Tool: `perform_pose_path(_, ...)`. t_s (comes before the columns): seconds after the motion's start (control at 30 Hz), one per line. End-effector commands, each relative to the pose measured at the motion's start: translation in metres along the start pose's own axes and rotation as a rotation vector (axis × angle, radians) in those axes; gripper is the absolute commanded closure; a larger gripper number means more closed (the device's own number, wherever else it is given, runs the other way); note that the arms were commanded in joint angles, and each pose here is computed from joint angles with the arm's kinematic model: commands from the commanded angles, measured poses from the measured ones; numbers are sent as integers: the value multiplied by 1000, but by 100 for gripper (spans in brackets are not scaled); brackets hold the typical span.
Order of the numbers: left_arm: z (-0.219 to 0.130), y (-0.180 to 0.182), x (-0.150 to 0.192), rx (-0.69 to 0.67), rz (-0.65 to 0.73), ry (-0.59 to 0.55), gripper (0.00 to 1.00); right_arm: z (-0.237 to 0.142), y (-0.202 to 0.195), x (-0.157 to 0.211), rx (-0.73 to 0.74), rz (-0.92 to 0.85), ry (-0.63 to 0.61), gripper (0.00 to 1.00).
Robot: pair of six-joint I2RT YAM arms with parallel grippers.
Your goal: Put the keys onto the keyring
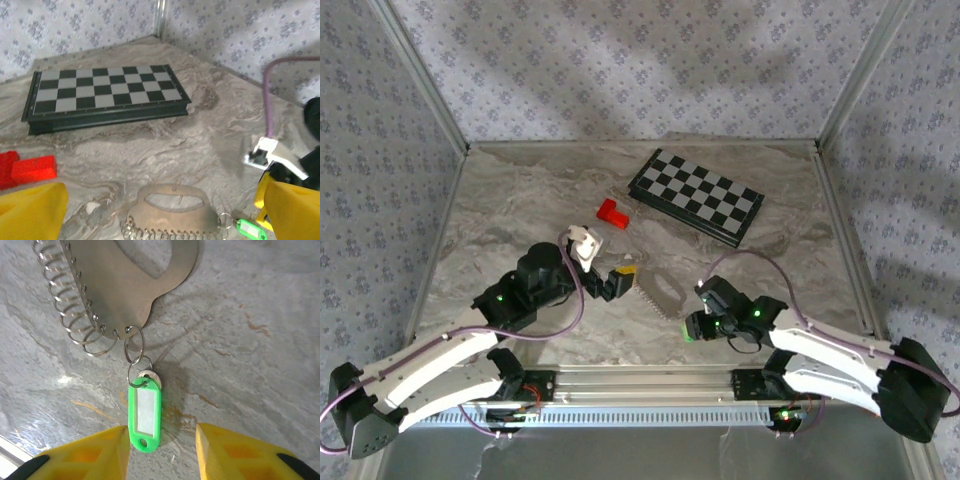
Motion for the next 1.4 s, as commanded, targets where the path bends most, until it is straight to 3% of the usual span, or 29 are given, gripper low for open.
perform_pose_path(0.0,-7,16,-6,-108,-43,23,0,-17,-8,0,39,22,-28,55)
perform_pose_path(0.17,-13,26,4,-177,-44,106,0,-53,-9,-27,23,-1,-177,44)
perform_pose_path(0.23,-19,34,6,-232,-40,145,0,-66,-6,-38,3,-1,-230,30)
perform_pose_path(0.33,-30,47,8,-324,-45,177,0,-81,-7,-54,23,-17,-286,20)
perform_pose_path(0.37,-34,50,9,-348,-49,179,0,-85,-7,-60,21,-21,-307,7)
perform_pose_path(0.4,-38,55,12,-386,-65,177,0,-89,-7,-65,25,-28,-329,0)
perform_pose_path(0.63,-69,99,14,-695,-85,67,0,-119,-37,-99,201,-13,-495,0)
perform_pose_path(0.77,-80,128,20,-858,-73,89,0,-140,-61,-115,322,16,-621,0)
perform_pose_path(1.17,-82,187,77,-1084,-44,223,0,-165,-120,-127,505,118,-850,0)
perform_pose_path(1.37,-85,204,98,-1155,-58,270,0,-154,-147,-127,513,171,-864,0)
Point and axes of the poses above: each hand's point on the last joint's axis, 136 mm out from that joint toward the fingers, its own z axis out along the fingers, its own y axis along the line the jaws close on, x = y × z, the point moved 2 cm from there along -z, back along the fingers, and after that the axes turned 5 degrees about z, right-handed, at the moved point
